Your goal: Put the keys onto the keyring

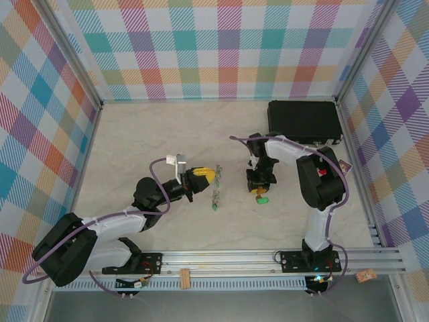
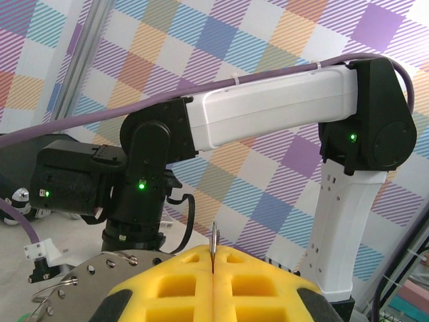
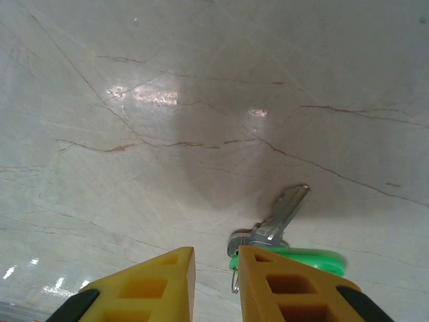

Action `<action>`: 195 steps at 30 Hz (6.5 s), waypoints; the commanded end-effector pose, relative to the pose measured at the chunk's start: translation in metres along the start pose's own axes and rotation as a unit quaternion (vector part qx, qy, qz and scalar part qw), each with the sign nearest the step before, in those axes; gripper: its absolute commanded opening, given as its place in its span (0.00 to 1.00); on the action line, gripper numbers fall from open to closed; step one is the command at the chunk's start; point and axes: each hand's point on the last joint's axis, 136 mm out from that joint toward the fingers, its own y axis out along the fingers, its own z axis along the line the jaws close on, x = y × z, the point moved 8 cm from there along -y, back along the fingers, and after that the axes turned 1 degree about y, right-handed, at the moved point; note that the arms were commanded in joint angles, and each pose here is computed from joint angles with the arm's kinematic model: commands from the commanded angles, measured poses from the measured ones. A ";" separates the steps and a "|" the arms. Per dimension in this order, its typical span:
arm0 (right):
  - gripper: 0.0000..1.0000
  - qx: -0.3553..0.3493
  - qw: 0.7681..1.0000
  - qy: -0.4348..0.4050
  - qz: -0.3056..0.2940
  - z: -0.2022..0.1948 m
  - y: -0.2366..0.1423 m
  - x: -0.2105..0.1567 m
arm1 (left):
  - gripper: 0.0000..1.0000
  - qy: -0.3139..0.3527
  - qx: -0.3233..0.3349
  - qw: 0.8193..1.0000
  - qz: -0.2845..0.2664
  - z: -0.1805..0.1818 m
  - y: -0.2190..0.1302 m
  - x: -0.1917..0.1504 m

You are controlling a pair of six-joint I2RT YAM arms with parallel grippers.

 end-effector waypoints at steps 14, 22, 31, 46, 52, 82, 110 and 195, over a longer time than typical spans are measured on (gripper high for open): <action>0.25 -0.007 0.999 0.005 0.040 -0.013 0.009 -0.012 | 0.00 0.008 -0.023 1.000 -0.019 -0.007 0.002 0.005; 0.24 -0.006 0.999 0.004 0.053 -0.015 0.014 -0.016 | 0.00 0.008 -0.026 0.999 -0.020 -0.008 0.002 0.006; 0.16 0.003 0.998 0.002 0.066 -0.013 0.016 -0.016 | 0.00 0.007 -0.026 0.999 -0.019 -0.008 0.002 0.005; 0.00 0.010 1.000 -0.012 -0.003 -0.007 -0.010 -0.011 | 0.00 0.004 -0.025 1.000 -0.017 -0.007 0.003 0.004; 0.00 0.003 0.988 -0.033 -0.149 -0.005 -0.052 -0.008 | 0.00 0.003 -0.025 1.000 -0.017 -0.007 0.003 0.004; 0.00 0.021 0.868 -0.090 -0.489 -0.012 -0.048 -0.046 | 0.00 -0.009 -0.024 1.000 -0.008 -0.002 0.007 -0.001; 0.00 0.047 0.893 -0.047 -0.444 -0.029 -0.041 -0.092 | 0.00 -0.011 -0.024 1.000 -0.004 -0.001 0.008 -0.002; 0.31 -0.027 0.928 -0.040 -0.369 -0.002 0.010 -0.025 | 0.00 -0.015 -0.021 1.000 0.002 0.002 0.009 -0.006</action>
